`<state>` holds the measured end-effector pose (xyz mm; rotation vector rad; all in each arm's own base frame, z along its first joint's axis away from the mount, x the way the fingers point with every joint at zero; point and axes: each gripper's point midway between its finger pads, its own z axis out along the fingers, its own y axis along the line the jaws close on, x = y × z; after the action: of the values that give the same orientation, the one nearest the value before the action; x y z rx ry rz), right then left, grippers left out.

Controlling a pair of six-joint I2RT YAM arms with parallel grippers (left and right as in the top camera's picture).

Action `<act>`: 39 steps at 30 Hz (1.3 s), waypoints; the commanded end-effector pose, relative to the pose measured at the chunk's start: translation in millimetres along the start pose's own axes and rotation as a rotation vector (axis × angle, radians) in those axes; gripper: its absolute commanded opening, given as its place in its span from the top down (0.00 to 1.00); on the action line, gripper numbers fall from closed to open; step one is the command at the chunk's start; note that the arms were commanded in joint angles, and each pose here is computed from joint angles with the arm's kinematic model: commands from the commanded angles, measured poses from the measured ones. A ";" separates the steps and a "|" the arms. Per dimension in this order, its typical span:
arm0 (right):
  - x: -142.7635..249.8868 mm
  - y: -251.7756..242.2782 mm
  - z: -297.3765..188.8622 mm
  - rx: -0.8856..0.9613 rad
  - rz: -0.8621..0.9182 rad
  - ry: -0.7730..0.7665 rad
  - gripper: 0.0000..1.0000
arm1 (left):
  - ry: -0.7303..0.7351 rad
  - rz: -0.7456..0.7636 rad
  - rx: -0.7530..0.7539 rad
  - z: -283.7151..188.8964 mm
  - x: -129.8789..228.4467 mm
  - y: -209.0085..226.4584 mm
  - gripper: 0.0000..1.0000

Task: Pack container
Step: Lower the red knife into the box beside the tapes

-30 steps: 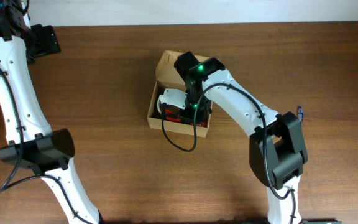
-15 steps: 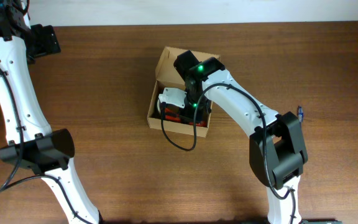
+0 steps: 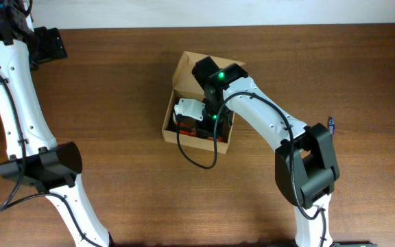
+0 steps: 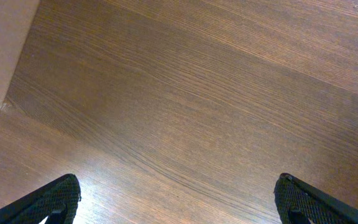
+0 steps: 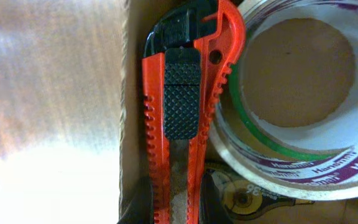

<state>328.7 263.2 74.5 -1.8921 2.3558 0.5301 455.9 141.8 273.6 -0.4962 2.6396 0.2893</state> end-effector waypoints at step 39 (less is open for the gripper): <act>-6.7 -5.6 0.1 0.037 -0.010 -0.010 0.49 | -0.015 0.011 0.011 -8.3 -0.5 0.8 0.01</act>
<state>336.2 263.9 73.6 -1.8807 2.3416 0.4908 455.9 141.8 273.6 -0.4966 2.6396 0.2887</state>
